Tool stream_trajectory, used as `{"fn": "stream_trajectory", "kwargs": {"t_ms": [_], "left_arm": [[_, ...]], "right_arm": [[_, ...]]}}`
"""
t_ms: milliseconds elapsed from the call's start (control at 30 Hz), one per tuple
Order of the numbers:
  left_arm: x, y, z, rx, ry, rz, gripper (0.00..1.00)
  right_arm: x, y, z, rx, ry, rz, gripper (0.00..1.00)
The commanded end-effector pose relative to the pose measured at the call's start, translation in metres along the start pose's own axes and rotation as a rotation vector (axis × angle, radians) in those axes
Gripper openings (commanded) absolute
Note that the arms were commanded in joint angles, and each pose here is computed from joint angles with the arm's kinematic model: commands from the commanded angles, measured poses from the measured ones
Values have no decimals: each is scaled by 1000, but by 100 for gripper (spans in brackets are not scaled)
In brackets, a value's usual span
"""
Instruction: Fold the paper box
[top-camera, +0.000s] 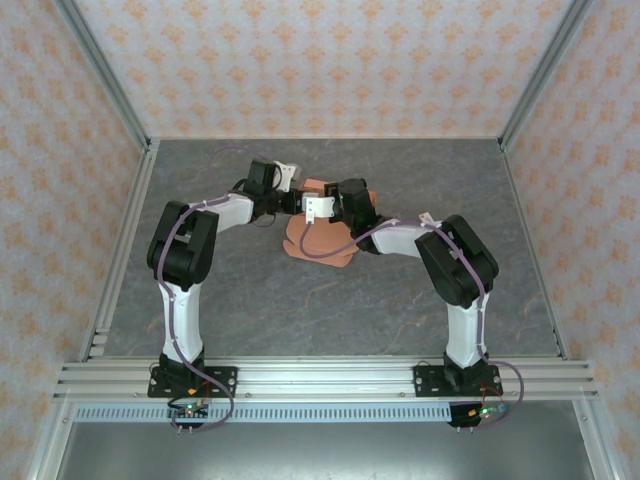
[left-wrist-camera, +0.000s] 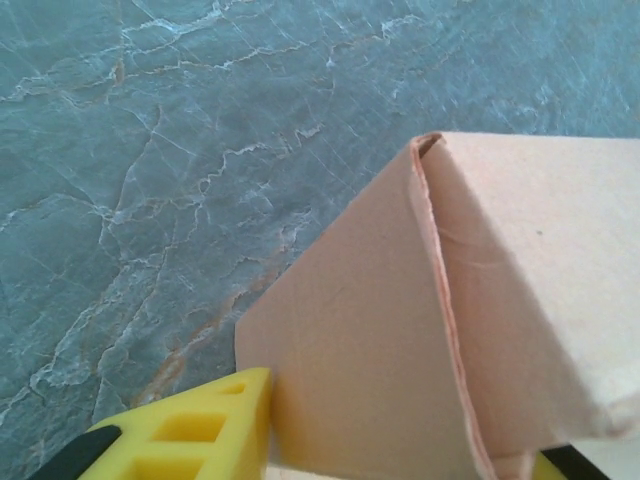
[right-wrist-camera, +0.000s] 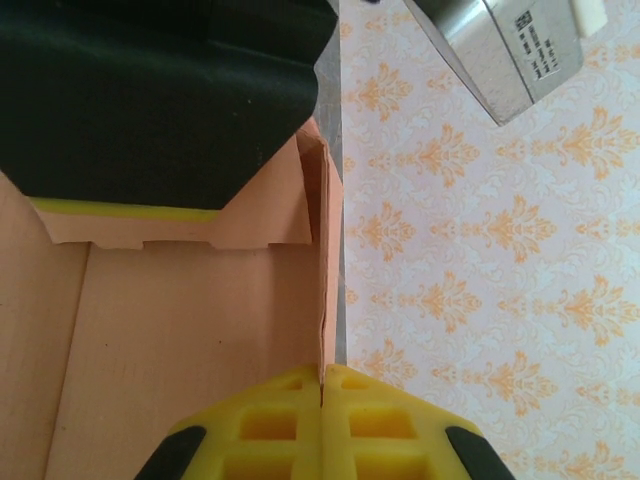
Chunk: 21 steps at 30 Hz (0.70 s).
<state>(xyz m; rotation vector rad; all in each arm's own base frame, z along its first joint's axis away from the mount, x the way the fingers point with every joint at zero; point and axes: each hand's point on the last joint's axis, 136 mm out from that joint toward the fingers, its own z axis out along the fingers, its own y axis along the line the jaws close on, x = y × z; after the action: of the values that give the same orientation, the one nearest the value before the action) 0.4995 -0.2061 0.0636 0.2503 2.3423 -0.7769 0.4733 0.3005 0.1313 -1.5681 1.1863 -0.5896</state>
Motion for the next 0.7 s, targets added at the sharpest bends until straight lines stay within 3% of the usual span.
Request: {"fn": "stream_trajectory", "kwargs": {"t_ms": [0, 433, 667], "left_arm": [[-14, 19, -1, -92, -97, -55, 29], [-14, 23, 0, -210, -144, -70, 35], [-13, 22, 2, -242, -185, -117, 30]], "right_arm": [[-20, -1, -10, -31, -69, 14, 0], [-27, -5, -10, -44, -73, 34, 0], [-28, -4, -9, -63, -70, 50, 0]]}}
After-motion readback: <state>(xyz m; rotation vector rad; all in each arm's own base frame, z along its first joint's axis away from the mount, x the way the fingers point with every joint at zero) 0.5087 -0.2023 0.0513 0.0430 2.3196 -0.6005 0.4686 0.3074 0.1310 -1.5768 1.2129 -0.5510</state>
